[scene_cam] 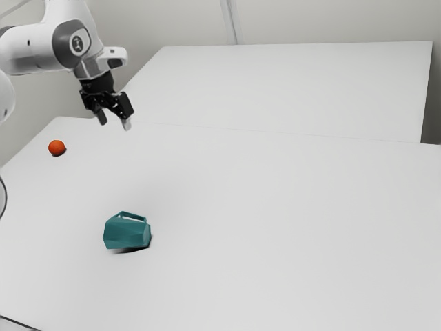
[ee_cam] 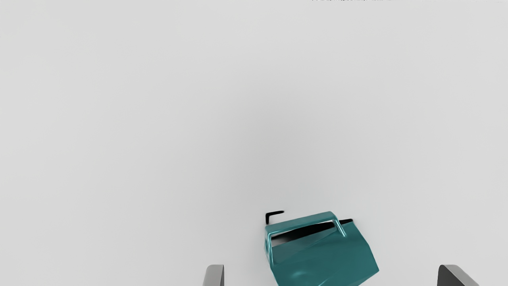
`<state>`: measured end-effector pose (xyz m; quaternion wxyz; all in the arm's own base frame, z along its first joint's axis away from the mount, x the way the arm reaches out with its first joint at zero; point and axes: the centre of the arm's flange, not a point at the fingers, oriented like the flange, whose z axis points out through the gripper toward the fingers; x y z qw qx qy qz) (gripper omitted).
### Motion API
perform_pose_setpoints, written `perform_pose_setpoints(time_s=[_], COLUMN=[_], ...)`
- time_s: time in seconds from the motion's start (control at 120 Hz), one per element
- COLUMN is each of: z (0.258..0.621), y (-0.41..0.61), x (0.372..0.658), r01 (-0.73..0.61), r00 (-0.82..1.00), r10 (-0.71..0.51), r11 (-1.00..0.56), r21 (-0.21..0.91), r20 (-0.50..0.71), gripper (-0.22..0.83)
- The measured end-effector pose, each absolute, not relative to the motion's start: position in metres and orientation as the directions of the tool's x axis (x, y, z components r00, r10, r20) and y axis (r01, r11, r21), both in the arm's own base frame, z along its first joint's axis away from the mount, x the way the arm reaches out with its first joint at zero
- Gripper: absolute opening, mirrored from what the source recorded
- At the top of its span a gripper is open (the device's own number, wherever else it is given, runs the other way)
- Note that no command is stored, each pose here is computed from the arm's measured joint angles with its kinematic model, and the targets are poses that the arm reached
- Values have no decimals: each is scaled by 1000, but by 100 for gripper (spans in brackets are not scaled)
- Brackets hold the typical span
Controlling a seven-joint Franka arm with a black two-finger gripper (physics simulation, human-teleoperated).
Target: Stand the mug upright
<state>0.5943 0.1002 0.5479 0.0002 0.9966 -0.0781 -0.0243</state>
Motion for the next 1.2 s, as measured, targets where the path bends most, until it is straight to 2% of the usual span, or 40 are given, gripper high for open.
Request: perform_pose_setpoints(time_s=[0.167, 0.333, 0.475, 0.642, 0.725, 0.833, 1.2], z=[546, 517, 478, 430, 409, 383, 330], y=[119, 143, 172, 182, 189, 197, 194], x=[583, 509, 459, 437, 425, 406, 372], r01=[-118, -66, 47, 76, 65, 29, -170], r00=[993, 997, 986, 955, 942, 935, 926], r10=[-119, -60, 87, 196, 218, 201, 0], r11=[-993, -993, -963, -889, -865, -863, -893], r21=[20, 101, 265, 451, 497, 504, 417], r20=[-17, 57, 144, 224, 257, 290, 377], gripper=[60, 59, 59, 59, 59, 59, 58])
